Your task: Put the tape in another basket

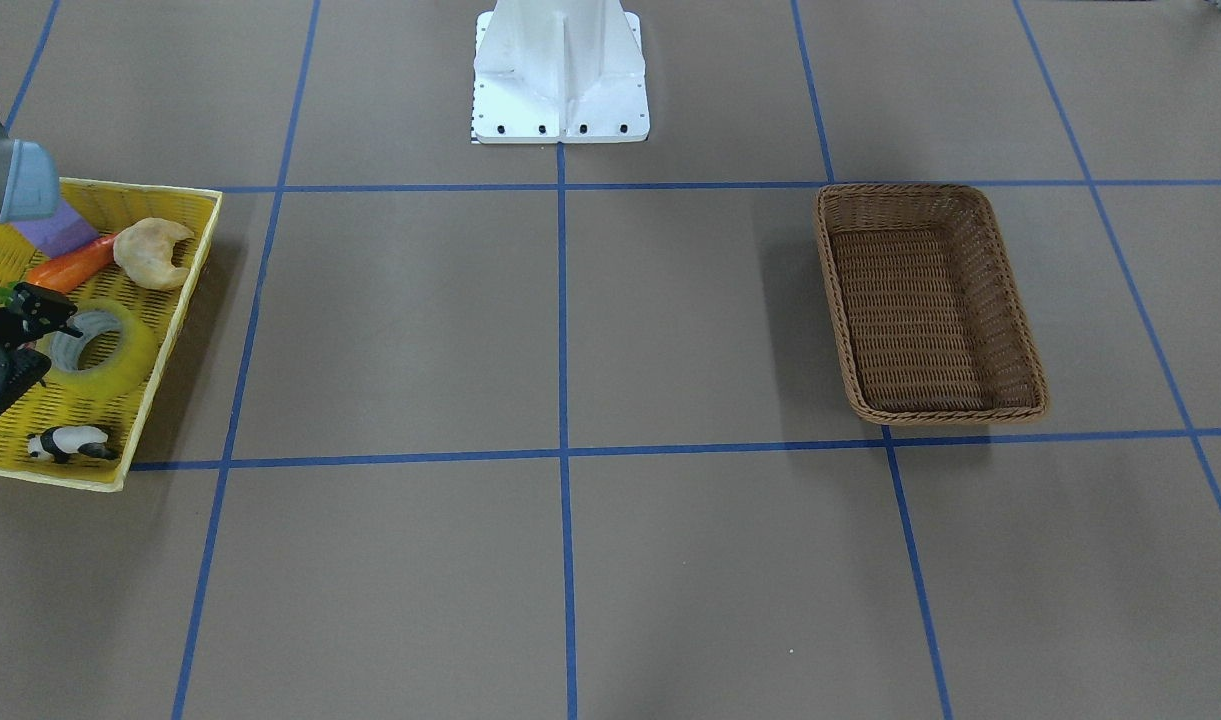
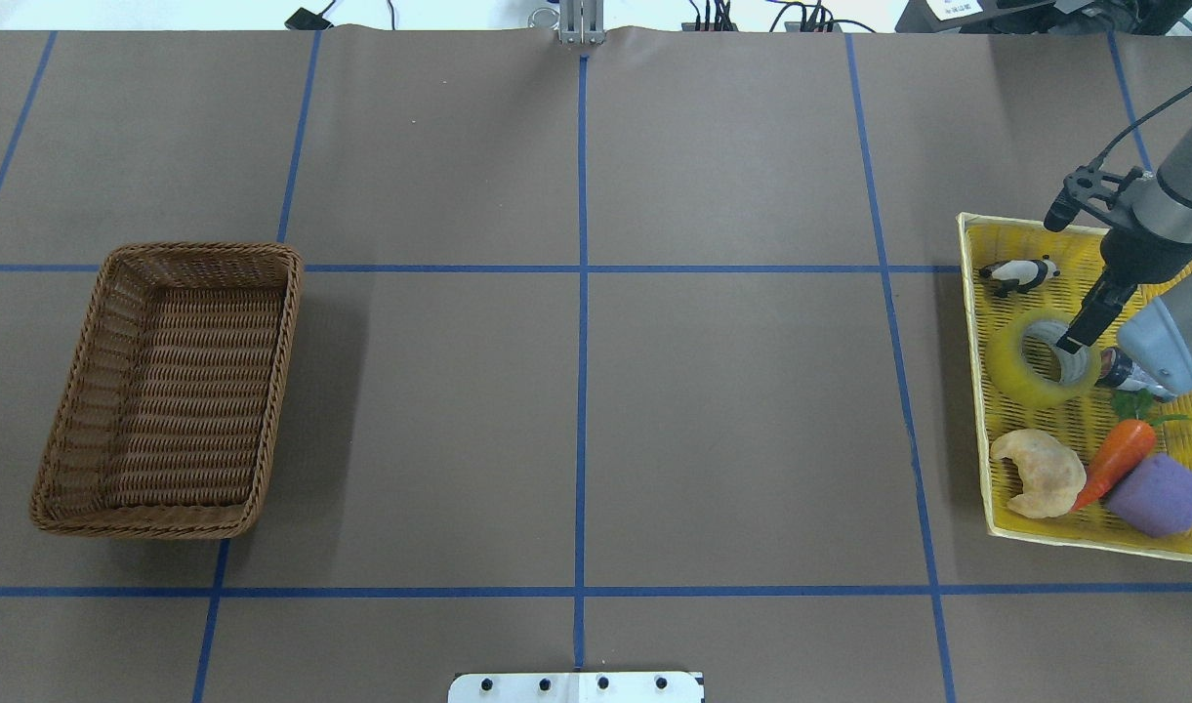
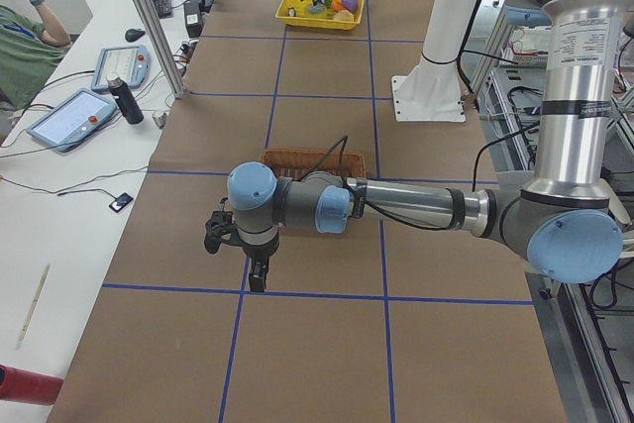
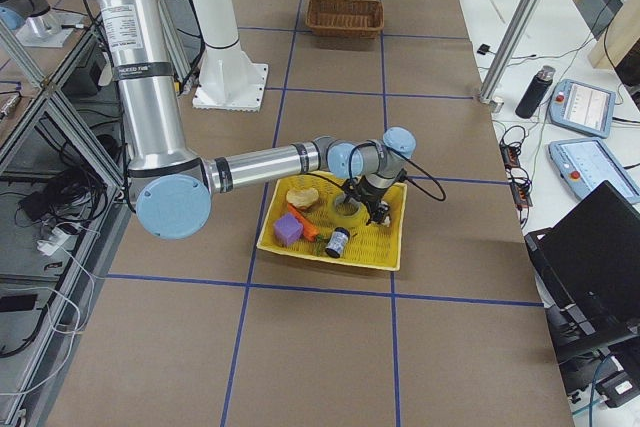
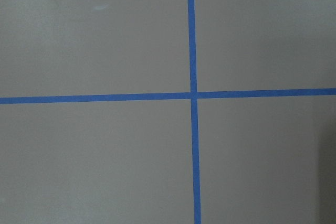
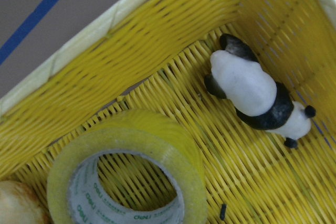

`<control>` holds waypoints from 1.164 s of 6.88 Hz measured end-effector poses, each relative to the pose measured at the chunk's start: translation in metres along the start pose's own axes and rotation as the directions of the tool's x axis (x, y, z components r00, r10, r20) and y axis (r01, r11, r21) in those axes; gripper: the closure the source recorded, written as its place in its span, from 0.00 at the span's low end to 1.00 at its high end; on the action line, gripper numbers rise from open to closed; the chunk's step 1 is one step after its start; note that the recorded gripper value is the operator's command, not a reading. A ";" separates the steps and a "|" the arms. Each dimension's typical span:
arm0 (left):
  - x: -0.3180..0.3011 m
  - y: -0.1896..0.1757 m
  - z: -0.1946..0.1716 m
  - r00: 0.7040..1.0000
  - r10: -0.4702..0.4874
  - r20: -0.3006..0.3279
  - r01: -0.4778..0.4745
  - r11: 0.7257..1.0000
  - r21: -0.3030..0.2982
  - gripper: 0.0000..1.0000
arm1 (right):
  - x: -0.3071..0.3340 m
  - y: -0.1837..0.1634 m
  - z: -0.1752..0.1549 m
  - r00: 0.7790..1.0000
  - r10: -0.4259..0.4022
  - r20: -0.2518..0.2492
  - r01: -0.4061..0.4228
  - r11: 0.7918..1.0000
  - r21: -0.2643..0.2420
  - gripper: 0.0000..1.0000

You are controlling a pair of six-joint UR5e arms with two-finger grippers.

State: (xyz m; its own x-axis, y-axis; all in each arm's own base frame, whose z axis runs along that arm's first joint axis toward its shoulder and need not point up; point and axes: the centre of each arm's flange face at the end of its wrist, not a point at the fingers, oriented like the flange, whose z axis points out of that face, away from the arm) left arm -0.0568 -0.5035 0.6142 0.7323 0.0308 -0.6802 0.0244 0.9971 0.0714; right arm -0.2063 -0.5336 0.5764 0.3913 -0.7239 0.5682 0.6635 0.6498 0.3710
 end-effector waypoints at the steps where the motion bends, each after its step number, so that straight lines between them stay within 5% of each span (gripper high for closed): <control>1: 0.000 0.000 0.000 1.000 0.001 0.000 -0.001 1.000 0.001 0.01 | 0.000 -0.002 0.003 1.000 0.002 0.009 -0.002 1.000 -0.003 0.06; 2: 0.000 -0.001 0.000 1.000 0.001 0.000 -0.001 1.000 0.001 0.01 | 0.001 -0.002 0.005 1.000 0.003 0.013 -0.003 1.000 -0.006 0.15; 6: 0.000 -0.001 0.000 1.000 0.000 0.000 0.000 1.000 0.000 0.02 | 0.005 0.000 0.015 1.000 0.014 0.023 -0.013 1.000 -0.023 0.23; 7: 0.000 -0.001 0.000 1.000 0.000 0.000 0.000 1.000 -0.001 0.01 | 0.006 0.001 0.018 1.000 0.016 0.025 -0.015 0.999 -0.029 0.45; 8: 0.000 -0.001 0.000 1.000 0.001 0.000 -0.001 1.000 -0.001 0.02 | 0.006 0.001 0.021 0.999 0.017 0.027 -0.016 0.999 -0.033 0.77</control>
State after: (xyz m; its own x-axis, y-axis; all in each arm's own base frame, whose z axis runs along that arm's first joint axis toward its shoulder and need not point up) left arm -0.0568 -0.5043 0.6146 0.7324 0.0314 -0.6802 0.0236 0.9972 0.0714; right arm -0.2168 -0.5325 0.5954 0.3851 -0.7059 0.5944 0.6779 0.6535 0.3368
